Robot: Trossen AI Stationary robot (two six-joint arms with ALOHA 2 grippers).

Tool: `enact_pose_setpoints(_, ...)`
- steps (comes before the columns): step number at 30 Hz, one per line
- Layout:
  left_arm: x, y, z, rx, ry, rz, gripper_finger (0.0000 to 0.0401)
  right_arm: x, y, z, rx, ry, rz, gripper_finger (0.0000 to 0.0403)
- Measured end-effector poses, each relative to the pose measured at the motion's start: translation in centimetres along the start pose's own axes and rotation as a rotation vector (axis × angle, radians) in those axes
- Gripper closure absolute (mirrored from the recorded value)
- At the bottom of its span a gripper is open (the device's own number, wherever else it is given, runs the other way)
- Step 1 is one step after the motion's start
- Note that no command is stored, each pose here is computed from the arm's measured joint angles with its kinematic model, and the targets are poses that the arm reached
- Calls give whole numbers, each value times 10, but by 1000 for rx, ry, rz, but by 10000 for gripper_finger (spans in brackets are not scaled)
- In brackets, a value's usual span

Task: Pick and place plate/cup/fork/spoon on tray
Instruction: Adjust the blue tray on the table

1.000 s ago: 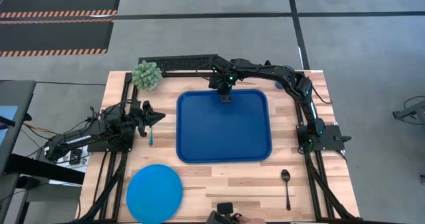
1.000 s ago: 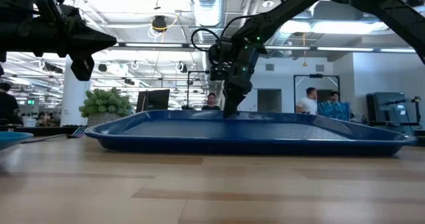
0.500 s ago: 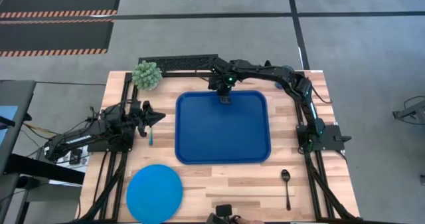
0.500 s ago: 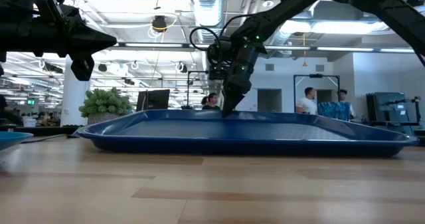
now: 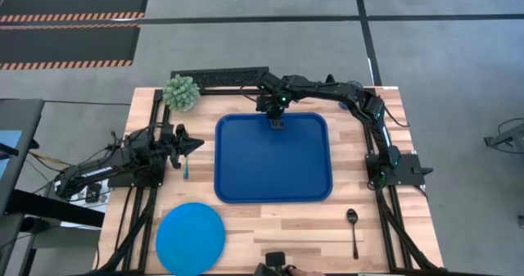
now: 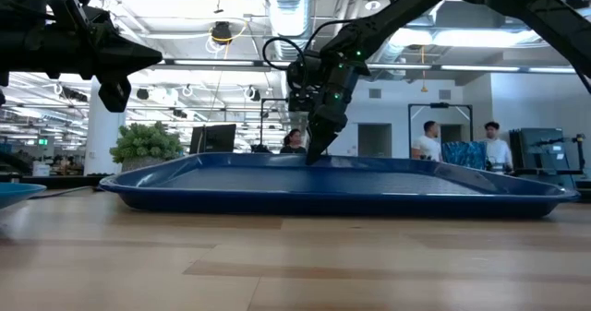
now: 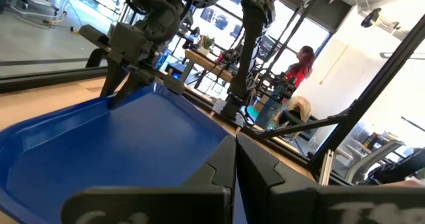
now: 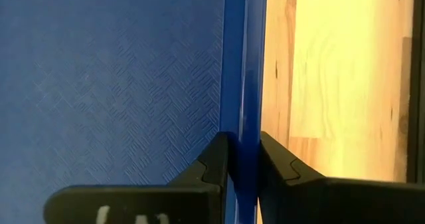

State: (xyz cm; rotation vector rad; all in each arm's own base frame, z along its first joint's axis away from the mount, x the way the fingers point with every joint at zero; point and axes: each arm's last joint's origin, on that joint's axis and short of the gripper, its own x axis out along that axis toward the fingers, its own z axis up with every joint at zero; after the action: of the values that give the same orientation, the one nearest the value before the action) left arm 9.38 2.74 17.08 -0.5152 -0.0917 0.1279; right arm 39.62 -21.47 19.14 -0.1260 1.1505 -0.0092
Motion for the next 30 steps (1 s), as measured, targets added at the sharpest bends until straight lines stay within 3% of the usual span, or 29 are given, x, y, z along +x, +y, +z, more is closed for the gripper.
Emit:
enact_pose_setpoints(10, 0, 0, 0, -2, 0, 0, 401, 0, 0, 0, 5, 2, 1, 342)
enact_pose_setpoints(23, 0, 0, 0, -3, 0, -1, 401, 0, -1, 2, 3, -6, -25, 275)
enact_pose_setpoints(30, 0, 0, 0, -4, 1, 0, 401, -1, -1, 5, -3, -35, -35, 277)
